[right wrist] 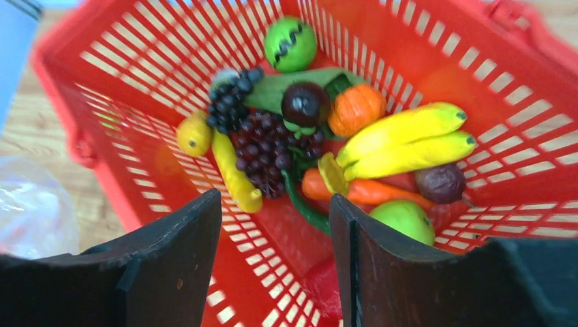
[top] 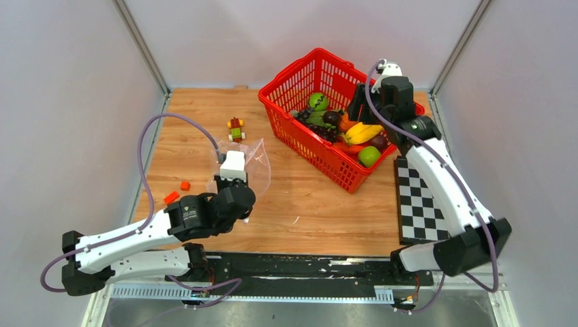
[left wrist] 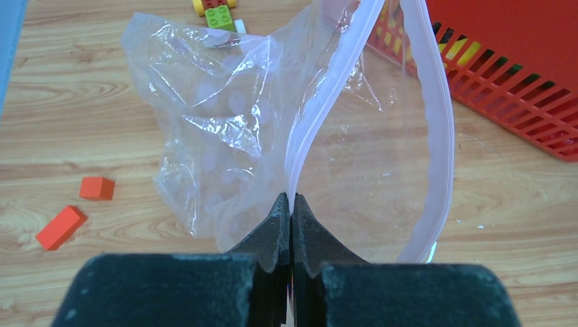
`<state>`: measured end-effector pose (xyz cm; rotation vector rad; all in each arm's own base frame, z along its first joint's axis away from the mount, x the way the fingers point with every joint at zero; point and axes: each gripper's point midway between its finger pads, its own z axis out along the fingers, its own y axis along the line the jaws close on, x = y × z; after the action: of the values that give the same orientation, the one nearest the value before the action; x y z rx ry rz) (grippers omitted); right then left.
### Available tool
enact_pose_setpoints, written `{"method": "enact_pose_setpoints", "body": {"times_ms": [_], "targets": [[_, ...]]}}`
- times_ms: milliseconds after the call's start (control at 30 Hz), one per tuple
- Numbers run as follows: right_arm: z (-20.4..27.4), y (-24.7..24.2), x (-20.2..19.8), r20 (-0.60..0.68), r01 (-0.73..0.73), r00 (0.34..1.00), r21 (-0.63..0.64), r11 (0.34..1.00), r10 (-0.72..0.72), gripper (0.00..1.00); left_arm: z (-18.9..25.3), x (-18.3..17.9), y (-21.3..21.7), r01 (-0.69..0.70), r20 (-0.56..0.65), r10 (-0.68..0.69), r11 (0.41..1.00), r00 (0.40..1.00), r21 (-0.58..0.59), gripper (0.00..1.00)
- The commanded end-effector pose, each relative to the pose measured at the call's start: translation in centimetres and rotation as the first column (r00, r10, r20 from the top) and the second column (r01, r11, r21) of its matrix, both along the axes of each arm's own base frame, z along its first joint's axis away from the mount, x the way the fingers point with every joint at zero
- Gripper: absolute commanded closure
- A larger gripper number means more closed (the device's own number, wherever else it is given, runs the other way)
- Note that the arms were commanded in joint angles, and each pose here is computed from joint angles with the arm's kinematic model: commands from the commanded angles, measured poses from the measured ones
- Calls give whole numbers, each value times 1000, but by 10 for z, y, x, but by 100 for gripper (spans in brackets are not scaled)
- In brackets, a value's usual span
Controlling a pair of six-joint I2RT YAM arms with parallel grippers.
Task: Place the food in the zip-top bag and seal the zipper
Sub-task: Pick up the fake fruit from the zipper food storage bag.
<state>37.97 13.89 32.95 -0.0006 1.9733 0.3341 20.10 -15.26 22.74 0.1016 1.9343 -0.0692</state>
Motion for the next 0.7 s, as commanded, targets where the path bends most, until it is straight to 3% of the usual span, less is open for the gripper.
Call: {"method": "enact_pose_setpoints", "body": {"times_ms": [0,133,267,400,667], "targets": [[-39,9,14,-152,-119,982,-22,993,114,40,5,1,1,1,10,-1,999,1000,-37,100],[-72,15,30,-257,-171,952,4,985,166,36,4,2,-1,12,2,-12,999,1000,-44,100],[-89,-19,55,-289,-16,957,-149,989,-28,30,3,2,-5,28,-10,-28,999,1000,-41,100],[-96,-55,75,-270,183,930,-254,950,-251,24,0,2,-7,38,-19,-39,999,999,-36,100],[-110,-94,82,-236,428,835,-289,856,-497,23,1,2,-10,51,-23,-52,998,998,-36,100]]}}
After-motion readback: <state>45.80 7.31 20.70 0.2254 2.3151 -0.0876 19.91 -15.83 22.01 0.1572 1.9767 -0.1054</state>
